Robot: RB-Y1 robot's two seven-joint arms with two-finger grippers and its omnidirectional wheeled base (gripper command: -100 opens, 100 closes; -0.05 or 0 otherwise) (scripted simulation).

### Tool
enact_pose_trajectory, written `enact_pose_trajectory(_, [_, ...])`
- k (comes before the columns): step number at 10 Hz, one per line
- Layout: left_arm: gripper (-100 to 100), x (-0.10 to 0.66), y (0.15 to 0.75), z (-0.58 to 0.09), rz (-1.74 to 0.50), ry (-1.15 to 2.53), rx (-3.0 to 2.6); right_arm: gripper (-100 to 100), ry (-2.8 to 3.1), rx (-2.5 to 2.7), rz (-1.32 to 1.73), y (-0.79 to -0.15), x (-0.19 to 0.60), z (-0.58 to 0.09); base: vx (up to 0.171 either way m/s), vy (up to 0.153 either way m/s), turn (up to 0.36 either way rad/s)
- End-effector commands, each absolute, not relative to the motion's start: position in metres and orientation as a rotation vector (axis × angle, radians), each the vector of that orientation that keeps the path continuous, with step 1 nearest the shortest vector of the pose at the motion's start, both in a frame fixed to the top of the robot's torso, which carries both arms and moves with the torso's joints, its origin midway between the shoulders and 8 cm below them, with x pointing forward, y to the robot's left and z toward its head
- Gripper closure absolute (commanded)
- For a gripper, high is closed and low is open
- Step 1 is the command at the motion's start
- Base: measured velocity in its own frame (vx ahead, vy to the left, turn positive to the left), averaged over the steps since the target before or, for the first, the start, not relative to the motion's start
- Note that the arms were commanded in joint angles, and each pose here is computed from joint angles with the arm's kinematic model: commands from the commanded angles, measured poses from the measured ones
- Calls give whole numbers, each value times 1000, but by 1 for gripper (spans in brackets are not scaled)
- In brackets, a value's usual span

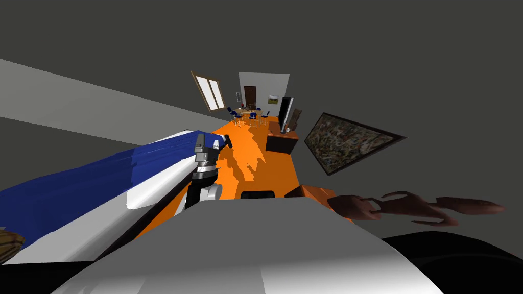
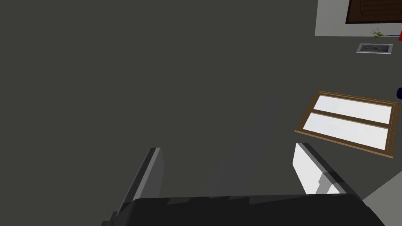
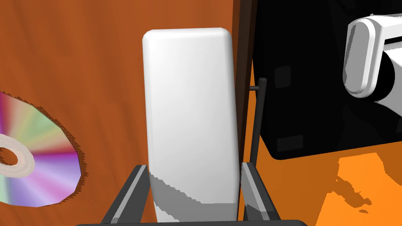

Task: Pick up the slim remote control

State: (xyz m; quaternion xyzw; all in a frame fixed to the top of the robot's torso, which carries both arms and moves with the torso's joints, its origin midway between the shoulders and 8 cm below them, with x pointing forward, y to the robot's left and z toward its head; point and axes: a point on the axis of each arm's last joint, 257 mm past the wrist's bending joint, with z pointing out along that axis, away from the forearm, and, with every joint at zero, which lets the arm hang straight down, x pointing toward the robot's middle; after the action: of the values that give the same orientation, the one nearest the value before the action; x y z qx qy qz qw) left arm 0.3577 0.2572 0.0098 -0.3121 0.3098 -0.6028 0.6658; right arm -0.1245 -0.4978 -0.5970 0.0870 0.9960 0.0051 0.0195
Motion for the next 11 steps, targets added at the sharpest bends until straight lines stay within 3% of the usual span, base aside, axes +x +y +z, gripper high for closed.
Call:
enact_pose_trajectory(1, [0,358,257,10,-1361,699,-705,100,3094,215,28,-500,-105,-601,22,-6,-244])
enact_pose_trajectory(7, [0,358,257,10,-1361,699,-704,100,3063,-59,18,-519,-12,-592,23,-8,-270])
enact_pose_trajectory(9, [0,358,257,10,-1361,699,-704,100,3090,-76,48,-508,-23,-597,20,-3,-56])
enact_pose_trajectory(10, [0,358,257,10,-1361,699,-704,100,3056,-179,16,-519,13,-589,25,-10,-372])
enact_pose_trajectory(11, [0,358,257,10,-1361,699,-705,100,3091,-157,48,-508,-1,-594,23,0,-221])
